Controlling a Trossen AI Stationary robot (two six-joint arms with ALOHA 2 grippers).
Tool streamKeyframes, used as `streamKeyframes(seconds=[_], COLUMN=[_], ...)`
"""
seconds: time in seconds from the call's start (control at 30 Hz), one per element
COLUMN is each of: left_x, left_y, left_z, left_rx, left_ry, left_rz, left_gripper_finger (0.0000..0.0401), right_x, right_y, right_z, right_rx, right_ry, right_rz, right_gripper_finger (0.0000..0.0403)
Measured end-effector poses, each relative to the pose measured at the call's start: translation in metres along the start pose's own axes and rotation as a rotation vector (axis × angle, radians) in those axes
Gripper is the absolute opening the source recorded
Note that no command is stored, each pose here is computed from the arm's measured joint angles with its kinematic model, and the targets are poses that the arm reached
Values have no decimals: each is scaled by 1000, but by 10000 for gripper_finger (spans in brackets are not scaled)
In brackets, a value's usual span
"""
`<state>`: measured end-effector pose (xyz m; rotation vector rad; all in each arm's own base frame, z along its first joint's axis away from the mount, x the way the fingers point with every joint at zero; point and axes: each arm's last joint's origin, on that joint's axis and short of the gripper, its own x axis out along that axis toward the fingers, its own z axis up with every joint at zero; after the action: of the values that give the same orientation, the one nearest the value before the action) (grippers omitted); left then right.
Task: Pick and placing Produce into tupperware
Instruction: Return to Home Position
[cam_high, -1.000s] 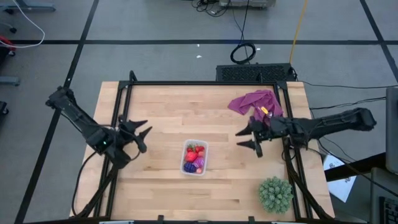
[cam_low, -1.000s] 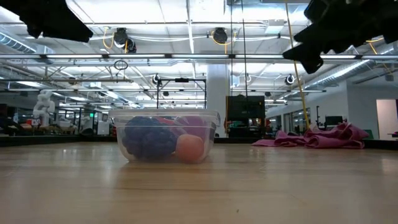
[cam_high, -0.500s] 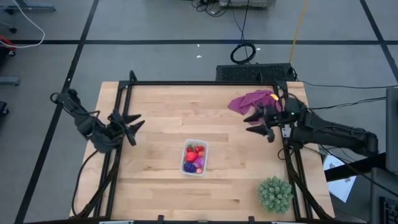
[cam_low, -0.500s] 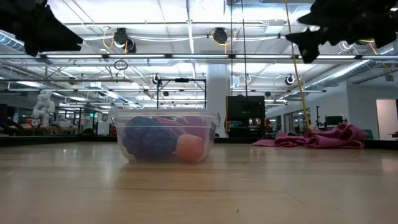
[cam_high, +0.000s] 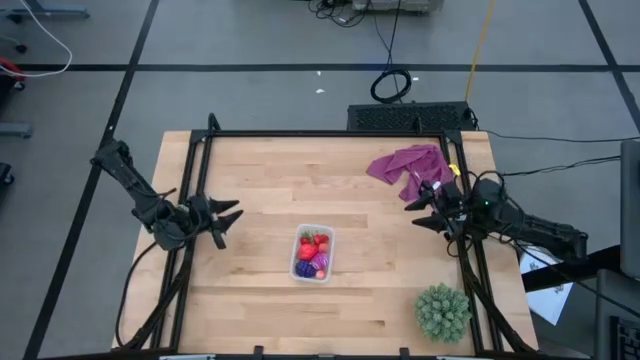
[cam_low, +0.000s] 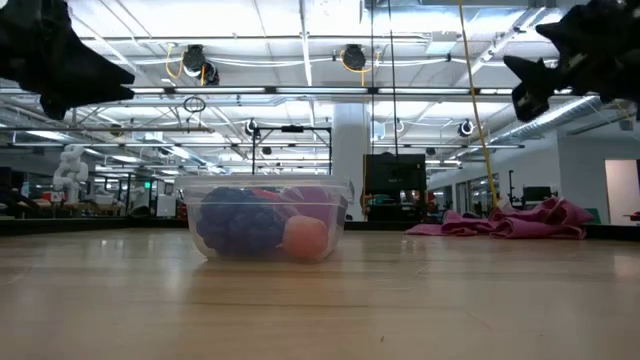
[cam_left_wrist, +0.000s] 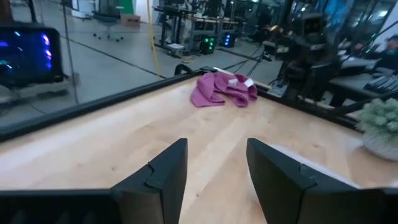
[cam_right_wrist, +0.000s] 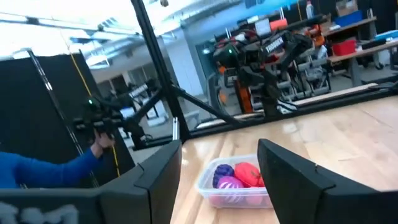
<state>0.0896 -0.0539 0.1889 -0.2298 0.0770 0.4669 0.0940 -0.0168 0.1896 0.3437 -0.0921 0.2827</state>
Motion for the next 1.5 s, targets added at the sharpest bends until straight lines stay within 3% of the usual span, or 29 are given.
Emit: streamKeyframes(seconds=[0.17, 0.5, 0.9, 1.13, 1.3, 1.5], left_x=[4, 22, 45, 25, 8, 5], left_y=[1, 17, 30, 38, 49, 50], left_z=[-16, -35, -9, 23, 26, 20], left_rx=[-60, -53, 29, 46, -13, 22], left_ry=[-24, -51, -52, 21, -25, -37], left_rz=[-9, 121, 29, 62, 79, 91], left_gripper_finger=[170, 170, 170, 170, 170, 170], right_x=[-5, -4, -4, -4, -4, -5], right_y=[5, 2, -1, -2, -2, -2], right_z=[4, 2, 1, -2, -2, 0], right_rx=[-47, -101, -91, -86, -103, -113], right_ry=[-100, -98, -86, -58, -60, -79], right_rz=[49, -22, -50, -61, -61, -62], right_gripper_finger=[203, 203, 203, 203, 203, 203])
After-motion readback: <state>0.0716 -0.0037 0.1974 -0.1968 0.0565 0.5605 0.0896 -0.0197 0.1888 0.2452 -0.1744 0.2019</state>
